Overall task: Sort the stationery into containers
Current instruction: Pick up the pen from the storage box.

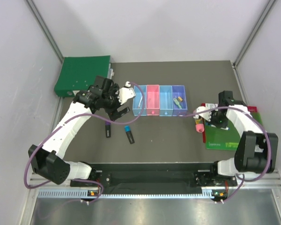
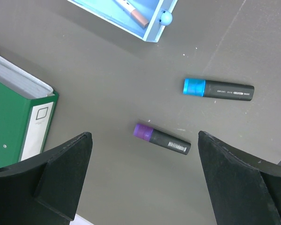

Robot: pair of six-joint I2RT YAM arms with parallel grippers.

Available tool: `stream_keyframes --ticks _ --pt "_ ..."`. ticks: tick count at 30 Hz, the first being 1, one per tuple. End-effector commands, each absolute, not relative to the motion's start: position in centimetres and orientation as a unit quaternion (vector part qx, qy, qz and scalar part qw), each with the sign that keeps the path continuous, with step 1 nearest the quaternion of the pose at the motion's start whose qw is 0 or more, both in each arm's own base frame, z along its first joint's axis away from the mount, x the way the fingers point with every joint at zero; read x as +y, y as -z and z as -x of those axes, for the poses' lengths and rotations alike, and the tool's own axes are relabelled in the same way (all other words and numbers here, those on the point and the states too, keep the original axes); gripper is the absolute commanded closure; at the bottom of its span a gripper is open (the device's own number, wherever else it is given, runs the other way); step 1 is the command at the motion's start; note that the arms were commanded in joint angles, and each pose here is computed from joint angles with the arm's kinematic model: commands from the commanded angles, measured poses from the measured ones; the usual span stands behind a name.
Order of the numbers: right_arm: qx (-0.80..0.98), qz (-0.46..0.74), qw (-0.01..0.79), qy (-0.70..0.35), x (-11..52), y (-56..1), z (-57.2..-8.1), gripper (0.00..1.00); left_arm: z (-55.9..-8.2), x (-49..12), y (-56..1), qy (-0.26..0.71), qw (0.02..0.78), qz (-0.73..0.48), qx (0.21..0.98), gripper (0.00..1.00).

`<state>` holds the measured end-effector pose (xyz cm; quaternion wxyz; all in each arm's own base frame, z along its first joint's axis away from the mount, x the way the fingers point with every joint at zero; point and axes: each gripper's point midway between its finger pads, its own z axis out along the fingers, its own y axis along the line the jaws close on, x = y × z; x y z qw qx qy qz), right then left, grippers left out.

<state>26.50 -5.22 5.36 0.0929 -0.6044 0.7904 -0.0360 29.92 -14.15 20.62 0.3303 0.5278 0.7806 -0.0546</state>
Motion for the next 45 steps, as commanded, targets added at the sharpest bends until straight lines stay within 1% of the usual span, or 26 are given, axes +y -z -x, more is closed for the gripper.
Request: stream_keyframes --ticks 1,4,7,8,9,10,11,12,13,15,18,20,21,23,24,27,28,29,30,31,32,34,39,43,45 --pt "0.78 0.611 0.123 0.052 -5.0 -8.9 -25.6 1.0 -30.8 -14.9 -24.0 0.05 0.383 -0.542 0.746 0.01" --pt "0.776 0.611 0.14 0.071 -5.2 -11.0 -25.8 1.0 -31.0 -15.3 -24.9 0.052 0.393 -0.557 0.729 0.01" --pt "0.775 0.609 0.155 0.061 -4.6 -13.1 -25.7 1.0 -31.3 -15.7 -25.6 0.044 0.41 -0.572 0.709 0.01" --pt "0.779 0.608 0.146 0.041 -4.2 -13.4 -24.8 1.0 -31.3 -15.7 -26.0 0.037 0.417 -0.582 0.697 0.01" --pt "0.784 0.602 0.149 0.02 -3.5 -13.6 -24.6 1.0 -31.7 -16.1 -26.5 0.031 0.431 -0.587 0.684 0.01" --pt "0.784 0.599 0.162 0.017 -3.2 -15.0 -25.2 1.0 -31.8 -16.2 -26.5 0.026 0.437 -0.592 0.677 0.01" --pt "0.789 0.595 0.152 -0.003 -2.8 -15.3 -24.4 1.0 -31.9 -16.3 -27.1 0.015 0.448 -0.6 0.663 0.01" --pt "0.794 0.587 0.156 -0.027 -2.1 -15.5 -24.4 1.0 -32.1 -16.7 -27.7 0.008 0.461 -0.607 0.647 0.01" --pt "0.793 0.585 0.169 -0.027 -1.8 -16.9 -25.1 1.0 -32.1 -17.0 -27.8 0.002 0.467 -0.613 0.637 0.01" --pt "0.8 0.574 0.157 -0.071 -0.8 -17.3 -24.4 1.0 -31.9 -17.5 -28.8 -0.021 0.483 -0.63 0.608 0.01" --pt "0.81 0.555 0.169 -0.087 0.4 -19.2 -25.2 1.0 -31.9 -18.5 -30.2 -0.064 0.516 -0.648 0.557 0.01" --pt "0.805 0.561 0.174 -0.089 1.0 -19.5 -25.4 1.0 -31.4 -19.7 -30.8 -0.094 0.538 -0.668 0.505 0.01" --pt "0.8 0.567 0.174 -0.09 1.7 -19.6 -25.6 1.0 -31.4 -19.6 -30.7 -0.114 0.538 -0.675 0.493 0.01" --pt "0.8 0.563 0.177 -0.105 2.7 -19.7 -26.0 1.0 -30.9 -20.8 -30.8 -0.146 0.55 -0.695 0.44 0.01" --pt "0.808 0.549 0.18 -0.113 2.9 -19.8 -26.6 1.0 -30.9 -21.0 -30.7 -0.161 0.552 -0.697 0.428 0.01" --pt "0.799 0.552 0.188 -0.15 6.4 -20.4 -27.7 1.0 -30.7 -22.6 -31.1 -0.193 0.566 -0.708 0.375 0.01" --pt "0.798 0.548 0.191 -0.16 7.1 -20.6 -28.0 1.0 -30.9 -23.0 -30.6 -0.207 0.56 -0.717 0.359 0.01" --pt "0.795 0.546 0.196 -0.18 8.3 -20.8 -28.2 1.0 -30.8 -23.8 -31.5 -0.217 0.577 -0.712 0.337 0.01" --pt "0.8 0.535 0.195 -0.192 9.2 -21.0 -28.7 1.0 -31.0 -24.1 -31.7 -0.228 0.578 -0.712 0.326 0.01" --pt "0.793 0.542 0.191 -0.205 10.7 -21.0 -28.5 1.0 -31.2 -24.2 -31.1 -0.25 0.568 -0.721 0.309 0.01" --pt "0.79 0.539 0.185 -0.225 11.9 -20.8 -28.7 1.0 -31.1 -25.0 -31.8 -0.26 0.582 -0.714 0.289 0.01" --pt "0.781 0.544 0.186 -0.245 14.3 -21.5 -28.6 1.0 -31.2 -25.9 -31.6 -0.282 0.583 -0.718 0.255 0.01" --pt "0.762 0.549 0.187 -0.286 18.6 -22.4 -28.6 1.0 -30.4 -28.1 -32.0 -0.301 0.601 -0.713 0.198 0.01" --pt "0.755 0.56 0.184 -0.289 19.9 -22.2 -28.5 1.0 -29.7 -29.4 -31.5 -0.3 0.601 -0.721 0.17 0.01" --pt "0.75 0.567 0.177 -0.292 20.6 -22.0 -28.1 1.0 -29.0 -30.4 -30.4 -0.293 0.602 -0.729 0.141 0.01"
